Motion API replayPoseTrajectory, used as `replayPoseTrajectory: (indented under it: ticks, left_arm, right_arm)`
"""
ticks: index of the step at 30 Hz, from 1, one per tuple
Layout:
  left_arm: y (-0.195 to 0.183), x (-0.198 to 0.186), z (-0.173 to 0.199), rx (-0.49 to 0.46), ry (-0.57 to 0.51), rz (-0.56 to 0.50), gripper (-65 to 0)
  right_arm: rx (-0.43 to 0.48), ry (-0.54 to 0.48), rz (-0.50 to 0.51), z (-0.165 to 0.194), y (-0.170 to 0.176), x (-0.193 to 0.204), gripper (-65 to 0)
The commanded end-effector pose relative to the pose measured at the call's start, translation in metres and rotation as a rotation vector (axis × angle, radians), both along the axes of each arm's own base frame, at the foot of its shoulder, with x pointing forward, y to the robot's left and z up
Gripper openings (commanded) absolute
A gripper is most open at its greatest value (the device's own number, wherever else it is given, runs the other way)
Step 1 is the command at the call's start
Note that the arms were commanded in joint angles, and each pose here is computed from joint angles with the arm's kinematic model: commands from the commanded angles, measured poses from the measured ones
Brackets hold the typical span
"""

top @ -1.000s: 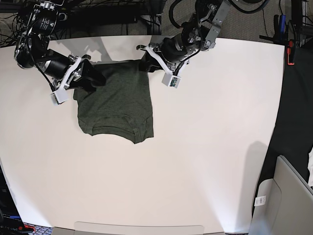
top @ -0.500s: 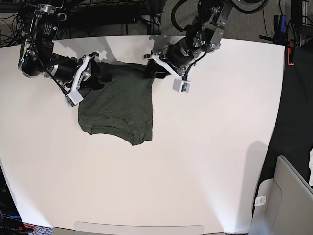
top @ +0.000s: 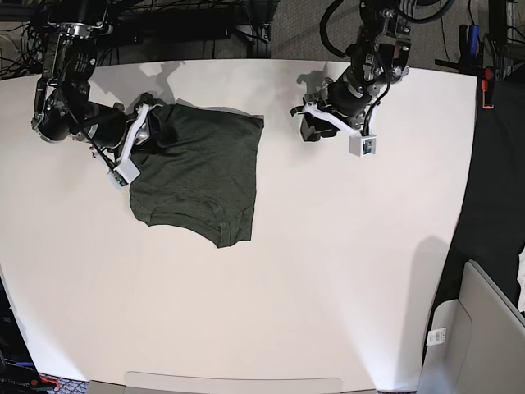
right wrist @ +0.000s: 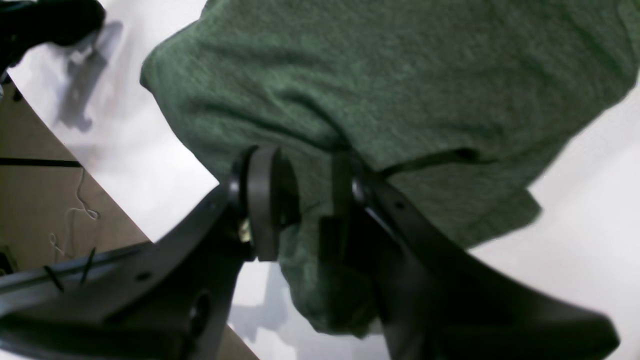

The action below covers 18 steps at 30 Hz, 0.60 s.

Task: Fold the T-shirt properly
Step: 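Press the corner with the right gripper to square the folded shirt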

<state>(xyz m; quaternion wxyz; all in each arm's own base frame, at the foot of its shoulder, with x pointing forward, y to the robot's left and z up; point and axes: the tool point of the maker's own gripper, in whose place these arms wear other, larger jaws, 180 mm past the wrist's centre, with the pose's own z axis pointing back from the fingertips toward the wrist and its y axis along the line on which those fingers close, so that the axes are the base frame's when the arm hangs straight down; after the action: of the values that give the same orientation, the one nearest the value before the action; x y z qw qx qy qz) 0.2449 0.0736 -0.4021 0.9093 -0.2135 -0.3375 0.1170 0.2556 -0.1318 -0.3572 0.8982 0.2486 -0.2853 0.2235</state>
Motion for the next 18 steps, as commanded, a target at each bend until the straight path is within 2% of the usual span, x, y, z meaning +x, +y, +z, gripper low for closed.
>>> replayPoseTrajectory:
  ticks: [1,5,9,11,15,18]
  left_arm:
    - [0.000,0.005,0.009,-0.004,-0.033,-0.001,-41.9]
    - [-0.003,0.004,0.009,-0.009,-0.033,-0.004,-41.9]
    - [-0.002,0.005,0.009,-0.008,-0.033,-0.001,-41.9]
    - [-0.001,0.005,0.009,-0.007,-0.033,0.000,-41.9]
    - [0.000,0.005,0.010,-0.005,-0.035,-0.001,-41.9]
    - [0.011,0.008,0.011,0.005,-0.040,0.029,-41.9]
  right_arm:
    - [0.005,-0.049,-0.006,0.013,-0.004,0.008,-49.1]
    - [0.026,-0.090,-0.038,0.026,-0.013,0.013,-49.1]
    - [0.152,-0.111,0.008,0.043,0.011,0.000,-49.1]
    - [0.187,-0.116,0.044,0.049,0.024,-0.008,-49.1]
    - [0.163,-0.095,0.171,0.046,0.055,-0.022,-49.1]
    - [0.081,-0.073,0.243,0.030,0.072,-0.020,-49.1]
